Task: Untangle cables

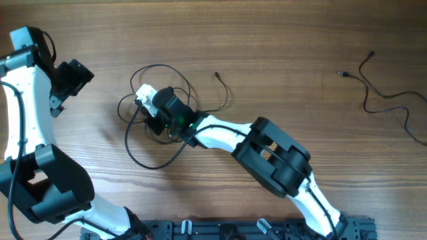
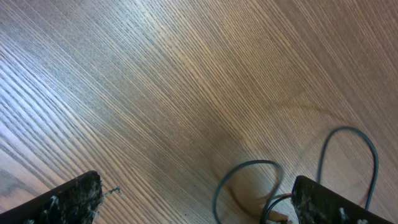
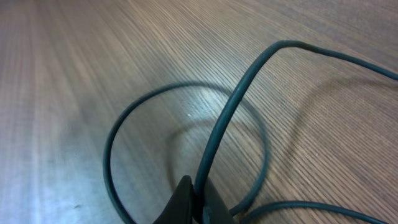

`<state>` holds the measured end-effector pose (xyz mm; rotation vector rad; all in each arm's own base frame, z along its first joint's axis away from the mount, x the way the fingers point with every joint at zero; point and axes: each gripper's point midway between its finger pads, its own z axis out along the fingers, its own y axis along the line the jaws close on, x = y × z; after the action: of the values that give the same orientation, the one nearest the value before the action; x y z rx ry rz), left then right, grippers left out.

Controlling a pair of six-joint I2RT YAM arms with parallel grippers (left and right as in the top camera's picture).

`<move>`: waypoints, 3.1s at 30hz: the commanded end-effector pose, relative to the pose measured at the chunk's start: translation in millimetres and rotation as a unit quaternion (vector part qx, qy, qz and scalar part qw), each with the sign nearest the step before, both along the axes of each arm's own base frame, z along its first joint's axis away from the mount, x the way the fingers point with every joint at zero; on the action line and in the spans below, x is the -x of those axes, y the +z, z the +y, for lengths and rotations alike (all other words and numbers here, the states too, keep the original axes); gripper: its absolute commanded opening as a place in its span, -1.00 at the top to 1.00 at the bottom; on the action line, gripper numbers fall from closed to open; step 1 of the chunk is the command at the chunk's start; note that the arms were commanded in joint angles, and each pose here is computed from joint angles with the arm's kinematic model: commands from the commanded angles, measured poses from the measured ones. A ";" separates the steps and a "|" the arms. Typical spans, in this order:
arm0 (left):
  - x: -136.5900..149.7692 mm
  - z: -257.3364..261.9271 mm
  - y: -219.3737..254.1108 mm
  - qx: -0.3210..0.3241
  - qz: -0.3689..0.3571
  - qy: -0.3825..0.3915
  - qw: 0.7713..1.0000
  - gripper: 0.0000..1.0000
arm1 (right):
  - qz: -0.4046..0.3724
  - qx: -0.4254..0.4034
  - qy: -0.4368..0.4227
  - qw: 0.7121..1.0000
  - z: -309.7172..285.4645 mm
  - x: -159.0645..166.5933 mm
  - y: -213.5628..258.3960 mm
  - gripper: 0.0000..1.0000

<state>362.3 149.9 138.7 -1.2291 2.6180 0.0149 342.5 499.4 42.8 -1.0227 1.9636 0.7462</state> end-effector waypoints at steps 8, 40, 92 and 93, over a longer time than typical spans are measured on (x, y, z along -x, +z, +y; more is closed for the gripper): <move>1.9 -1.3 -2.1 0.006 0.001 0.005 1.000 -1.00 | -0.124 -0.106 0.056 0.985 -21.1 11.1 205.3 0.91; 1.9 -1.3 -2.1 0.006 0.001 0.005 1.000 -1.00 | -0.274 -0.058 -0.181 0.943 -202.2 -2.1 379.9 0.92; 1.9 -1.3 -2.1 0.006 0.001 0.005 1.000 -1.00 | 0.336 0.197 -0.499 0.774 -491.6 -60.3 10.4 0.78; 2.0 -1.2 -2.1 0.006 0.001 0.005 1.000 -1.00 | 0.350 0.183 -0.486 0.780 -482.9 -58.9 8.5 0.74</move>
<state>361.9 149.7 137.8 -1.2303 2.6209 0.0146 409.6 -13.8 69.5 0.2797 2.8428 -0.1301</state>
